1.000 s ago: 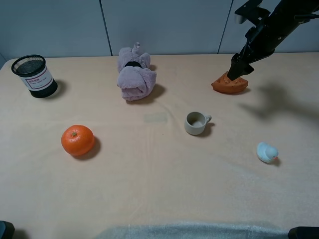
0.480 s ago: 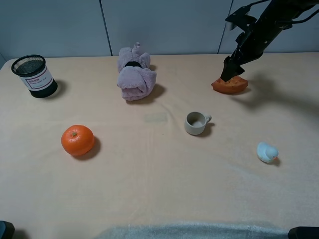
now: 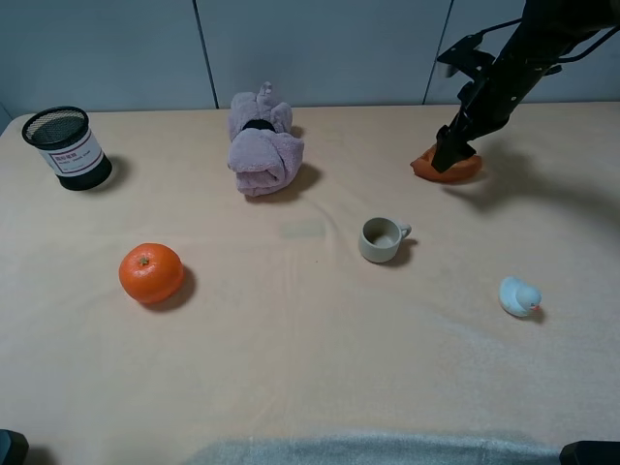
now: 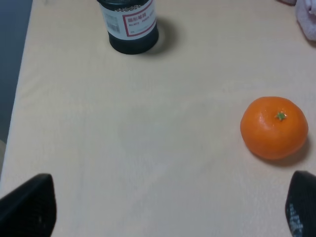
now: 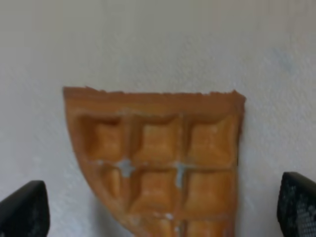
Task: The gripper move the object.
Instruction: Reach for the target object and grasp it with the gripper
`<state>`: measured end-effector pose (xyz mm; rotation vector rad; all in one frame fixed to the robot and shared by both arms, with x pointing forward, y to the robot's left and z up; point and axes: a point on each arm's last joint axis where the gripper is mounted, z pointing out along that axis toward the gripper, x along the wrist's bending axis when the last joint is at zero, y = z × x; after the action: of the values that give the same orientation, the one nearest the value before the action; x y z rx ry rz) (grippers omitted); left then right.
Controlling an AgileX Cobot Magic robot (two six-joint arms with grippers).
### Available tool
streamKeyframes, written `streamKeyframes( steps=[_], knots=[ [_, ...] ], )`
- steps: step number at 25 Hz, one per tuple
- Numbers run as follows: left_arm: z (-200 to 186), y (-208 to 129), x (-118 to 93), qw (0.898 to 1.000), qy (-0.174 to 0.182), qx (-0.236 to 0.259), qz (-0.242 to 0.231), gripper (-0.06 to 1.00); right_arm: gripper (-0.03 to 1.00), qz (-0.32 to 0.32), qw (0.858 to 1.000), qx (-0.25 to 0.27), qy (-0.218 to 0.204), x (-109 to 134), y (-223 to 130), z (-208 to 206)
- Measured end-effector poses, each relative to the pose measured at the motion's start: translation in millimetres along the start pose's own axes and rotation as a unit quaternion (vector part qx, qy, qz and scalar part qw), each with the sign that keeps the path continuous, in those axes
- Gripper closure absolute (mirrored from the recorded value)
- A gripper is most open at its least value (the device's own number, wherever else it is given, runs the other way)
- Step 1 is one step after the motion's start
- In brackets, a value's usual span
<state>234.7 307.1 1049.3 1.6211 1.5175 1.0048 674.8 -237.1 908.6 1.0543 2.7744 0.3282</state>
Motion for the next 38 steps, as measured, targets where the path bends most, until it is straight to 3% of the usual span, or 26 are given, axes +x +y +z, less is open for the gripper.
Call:
streamKeyframes(
  steps=[9, 38],
  knots=[
    [0.0, 0.0, 0.0, 1.000, 0.000, 0.000, 0.000, 0.03, 0.28, 0.002, 1.000, 0.003, -0.004, -3.6, -3.8, 17.2],
    [0.0, 0.0, 0.0, 1.000, 0.000, 0.000, 0.000, 0.03, 0.28, -0.008, 1.000, 0.001, 0.004, -2.3, -3.6, 18.0]
  ],
)
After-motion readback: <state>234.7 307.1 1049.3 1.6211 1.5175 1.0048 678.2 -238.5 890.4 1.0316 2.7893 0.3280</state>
